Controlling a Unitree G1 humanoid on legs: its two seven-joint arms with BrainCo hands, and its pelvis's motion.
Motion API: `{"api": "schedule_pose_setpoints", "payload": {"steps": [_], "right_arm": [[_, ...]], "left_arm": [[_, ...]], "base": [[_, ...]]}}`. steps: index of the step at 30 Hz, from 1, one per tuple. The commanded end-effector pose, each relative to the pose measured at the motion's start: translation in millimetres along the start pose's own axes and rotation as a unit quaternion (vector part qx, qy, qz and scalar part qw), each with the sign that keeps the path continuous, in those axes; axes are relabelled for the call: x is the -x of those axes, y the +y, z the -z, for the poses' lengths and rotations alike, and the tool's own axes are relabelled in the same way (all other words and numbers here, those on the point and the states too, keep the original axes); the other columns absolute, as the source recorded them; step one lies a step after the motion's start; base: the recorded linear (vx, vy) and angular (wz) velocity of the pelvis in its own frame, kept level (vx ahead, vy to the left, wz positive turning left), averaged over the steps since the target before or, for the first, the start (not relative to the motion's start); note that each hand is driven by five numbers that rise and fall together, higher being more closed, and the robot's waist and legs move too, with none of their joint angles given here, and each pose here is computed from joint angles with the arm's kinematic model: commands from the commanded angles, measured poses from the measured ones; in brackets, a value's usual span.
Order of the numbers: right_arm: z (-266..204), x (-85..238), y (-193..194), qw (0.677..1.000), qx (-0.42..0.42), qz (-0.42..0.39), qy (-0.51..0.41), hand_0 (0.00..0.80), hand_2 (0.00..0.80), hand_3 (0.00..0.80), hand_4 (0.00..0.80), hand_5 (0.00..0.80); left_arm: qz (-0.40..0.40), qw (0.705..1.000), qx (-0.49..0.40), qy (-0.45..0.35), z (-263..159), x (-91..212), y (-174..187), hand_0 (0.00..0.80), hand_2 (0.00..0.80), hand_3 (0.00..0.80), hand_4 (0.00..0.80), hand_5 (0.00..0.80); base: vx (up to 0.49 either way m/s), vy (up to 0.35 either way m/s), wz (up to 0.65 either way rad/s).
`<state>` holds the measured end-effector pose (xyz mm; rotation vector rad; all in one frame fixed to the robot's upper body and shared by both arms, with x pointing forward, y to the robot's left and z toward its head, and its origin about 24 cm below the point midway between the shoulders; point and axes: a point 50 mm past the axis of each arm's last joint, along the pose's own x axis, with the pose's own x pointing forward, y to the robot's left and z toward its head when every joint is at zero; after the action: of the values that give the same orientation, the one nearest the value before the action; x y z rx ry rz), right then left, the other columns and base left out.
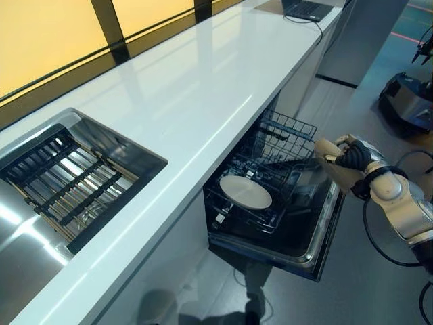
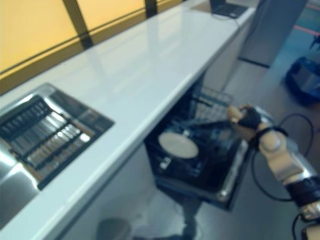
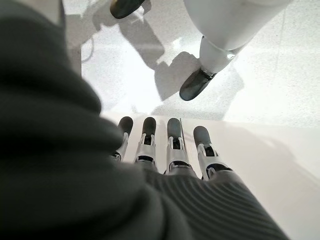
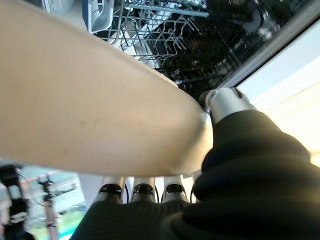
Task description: Take plates into dishwasher
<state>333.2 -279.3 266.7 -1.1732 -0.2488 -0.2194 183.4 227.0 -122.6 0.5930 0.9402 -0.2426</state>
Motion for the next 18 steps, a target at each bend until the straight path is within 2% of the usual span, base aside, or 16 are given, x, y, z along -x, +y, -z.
{"api": "schedule_pose_setpoints", "payload": {"steps": [1, 18], "right_arm": [[-28, -7, -43, 0.994, 0.065, 0.059, -0.062, 0.8, 0.8, 0.8, 0.8, 0.8], [-61, -19, -61, 0.98, 0.148, 0.078, -0.106, 0.8, 0.8, 0.8, 0.8, 0.8]], "left_arm": [[0.002, 1.0, -0.024, 0.015, 7, 2, 9, 0.0, 0.0, 0.0, 0.0, 0.0], [0.001, 0.999, -0.044, 0.016, 5, 2, 16, 0.0, 0.0, 0.0, 0.0, 0.0]], "base": [[0.015, -0.042, -0.02], [0.006, -0.023, 0.01]]}}
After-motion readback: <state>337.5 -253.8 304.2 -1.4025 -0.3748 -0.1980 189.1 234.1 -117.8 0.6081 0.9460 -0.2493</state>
